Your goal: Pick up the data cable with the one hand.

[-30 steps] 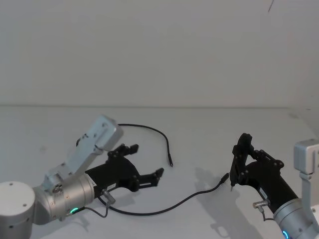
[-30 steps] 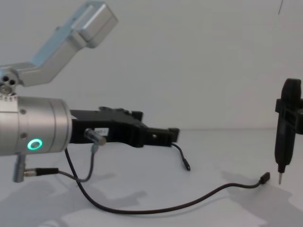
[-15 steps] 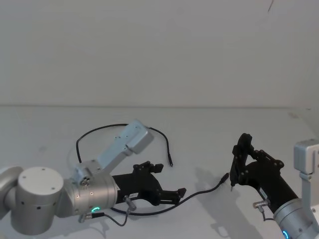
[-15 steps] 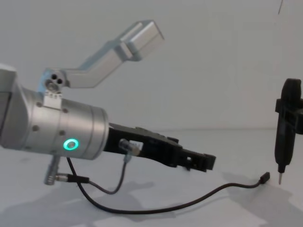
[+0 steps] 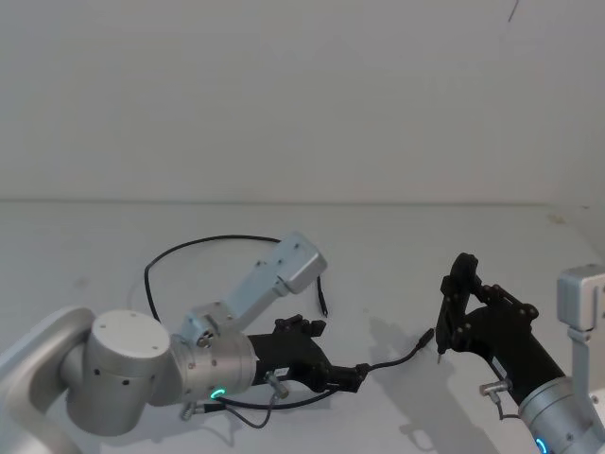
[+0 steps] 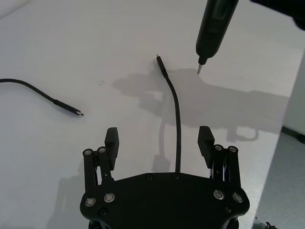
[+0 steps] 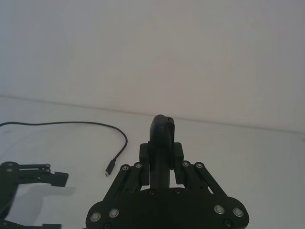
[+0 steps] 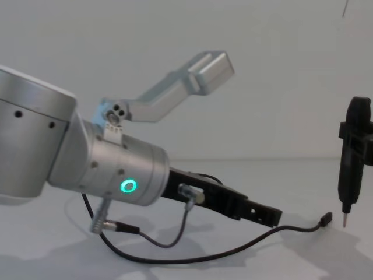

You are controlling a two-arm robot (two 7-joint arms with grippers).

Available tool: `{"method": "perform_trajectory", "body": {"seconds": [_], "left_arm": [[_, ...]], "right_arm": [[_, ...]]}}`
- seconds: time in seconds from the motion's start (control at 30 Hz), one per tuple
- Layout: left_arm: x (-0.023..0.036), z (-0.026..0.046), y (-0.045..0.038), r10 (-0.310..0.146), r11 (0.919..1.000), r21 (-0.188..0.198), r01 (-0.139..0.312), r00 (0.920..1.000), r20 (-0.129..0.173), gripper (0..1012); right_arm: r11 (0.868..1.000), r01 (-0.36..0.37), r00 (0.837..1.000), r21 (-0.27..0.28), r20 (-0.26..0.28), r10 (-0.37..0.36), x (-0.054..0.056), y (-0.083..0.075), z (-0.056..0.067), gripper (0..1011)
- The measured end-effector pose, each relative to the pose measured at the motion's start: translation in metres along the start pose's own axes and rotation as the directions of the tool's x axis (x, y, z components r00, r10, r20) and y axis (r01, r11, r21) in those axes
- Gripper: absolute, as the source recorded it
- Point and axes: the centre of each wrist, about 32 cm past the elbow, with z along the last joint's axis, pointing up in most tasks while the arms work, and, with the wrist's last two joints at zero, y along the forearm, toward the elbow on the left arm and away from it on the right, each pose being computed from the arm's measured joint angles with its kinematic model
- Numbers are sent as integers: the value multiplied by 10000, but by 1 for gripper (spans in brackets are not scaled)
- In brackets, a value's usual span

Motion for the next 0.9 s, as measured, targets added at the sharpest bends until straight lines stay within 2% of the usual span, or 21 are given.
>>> {"method": "perform_trajectory", "body": {"seconds": [0.23,0.43,0.57,0.83,0.9], "left_arm": [[-51,22,-148,15,9996,281,-18,9999,100,1001],[-100,31,-243,-10,9988,485,0,9998,208,1001],[-115,32,-274,-6,9985,556,-8,9997,243,1001],[-146,37,-331,-20,9977,684,-1,9995,313,850],[-153,39,-342,-24,9975,702,1,9995,326,766]], "right_arm": [[10000,0,10000,0,1,0,0,0,0,279],[10000,0,10000,0,0,0,0,0,0,279],[10000,0,10000,0,1,0,0,0,0,279],[10000,0,10000,1,0,0,0,0,0,279],[10000,0,10000,0,0,0,0,0,0,279]]}}
